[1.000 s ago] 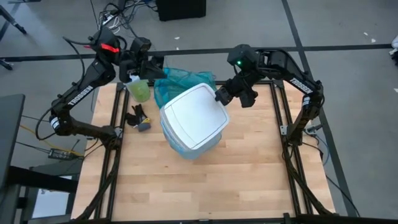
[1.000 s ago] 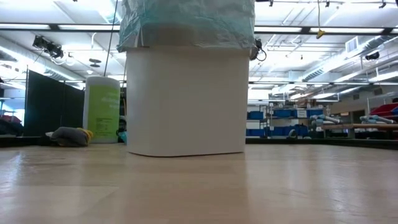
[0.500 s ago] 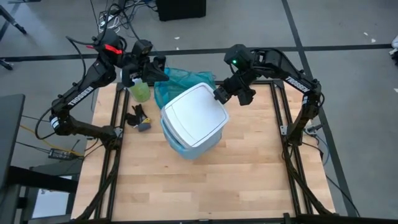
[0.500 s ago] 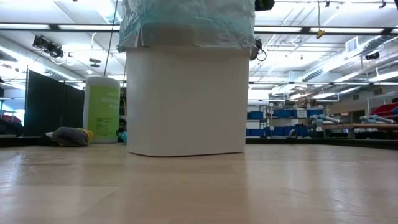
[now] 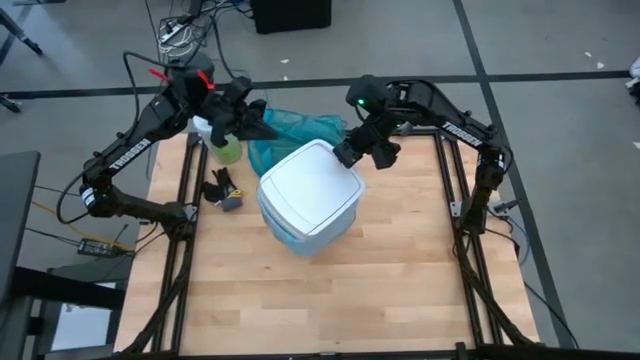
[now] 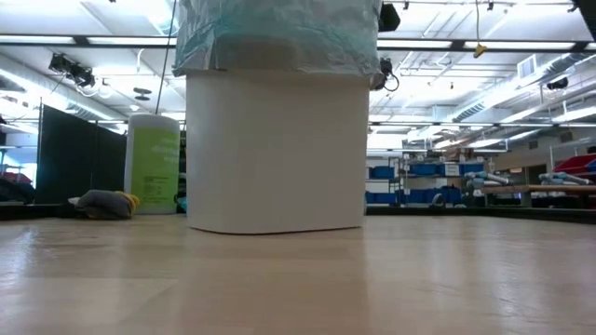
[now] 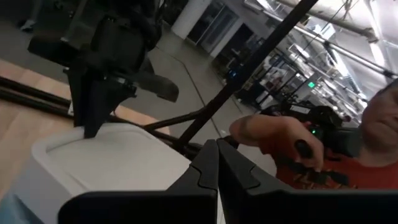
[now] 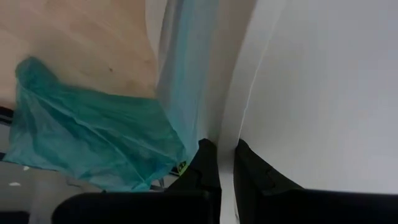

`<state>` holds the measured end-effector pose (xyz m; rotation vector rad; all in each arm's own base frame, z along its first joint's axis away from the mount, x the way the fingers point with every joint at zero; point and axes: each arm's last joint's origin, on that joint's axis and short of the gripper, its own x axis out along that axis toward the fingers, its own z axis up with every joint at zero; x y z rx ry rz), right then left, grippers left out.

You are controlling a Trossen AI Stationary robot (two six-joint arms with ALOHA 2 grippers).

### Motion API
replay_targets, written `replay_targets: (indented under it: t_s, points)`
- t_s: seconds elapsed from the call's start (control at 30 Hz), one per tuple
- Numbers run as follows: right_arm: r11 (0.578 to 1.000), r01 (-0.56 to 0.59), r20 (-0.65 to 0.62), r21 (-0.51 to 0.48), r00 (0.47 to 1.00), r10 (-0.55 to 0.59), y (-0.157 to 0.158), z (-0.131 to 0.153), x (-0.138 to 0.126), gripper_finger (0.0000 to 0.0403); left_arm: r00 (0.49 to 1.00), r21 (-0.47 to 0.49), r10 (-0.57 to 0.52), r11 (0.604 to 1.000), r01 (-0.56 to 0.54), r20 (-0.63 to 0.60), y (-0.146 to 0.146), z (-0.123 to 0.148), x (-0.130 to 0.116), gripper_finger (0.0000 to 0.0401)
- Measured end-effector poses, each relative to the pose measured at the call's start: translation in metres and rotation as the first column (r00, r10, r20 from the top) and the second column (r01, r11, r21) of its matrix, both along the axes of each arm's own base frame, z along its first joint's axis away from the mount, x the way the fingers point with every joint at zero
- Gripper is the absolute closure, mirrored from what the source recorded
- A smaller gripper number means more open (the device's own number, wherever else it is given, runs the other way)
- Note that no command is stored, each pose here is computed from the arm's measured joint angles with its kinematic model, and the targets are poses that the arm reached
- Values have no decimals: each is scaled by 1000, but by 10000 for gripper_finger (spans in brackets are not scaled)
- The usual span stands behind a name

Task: Place trash/remove bag and relplace
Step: Put the white trash lid on the white trash bin

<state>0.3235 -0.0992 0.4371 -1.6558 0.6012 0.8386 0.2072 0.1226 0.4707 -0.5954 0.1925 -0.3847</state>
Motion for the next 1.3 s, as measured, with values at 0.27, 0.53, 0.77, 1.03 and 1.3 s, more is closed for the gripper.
replay_targets:
  t_s: [0.27,0.53,0.77,1.03,1.3]
  points:
    - [1000,-1,-4,1,1000,1,-1,-2,2,386,998,17,38,999,-37,-44,0,-7,-1,396]
    - [1000,-12,-5,1,1000,12,3,-2,3,386,948,41,177,984,-172,-265,1,-31,-5,396]
    - [999,-38,-13,-18,999,37,11,-2,5,386,895,83,252,968,-238,-369,1,-41,-9,396]
    - [998,-60,-27,-15,998,60,20,-3,6,386,891,82,254,967,-241,-377,1,-42,-9,396]
    - [998,-61,-23,-18,998,61,20,-3,6,388,752,195,338,941,-277,-566,-2,-60,-21,396]
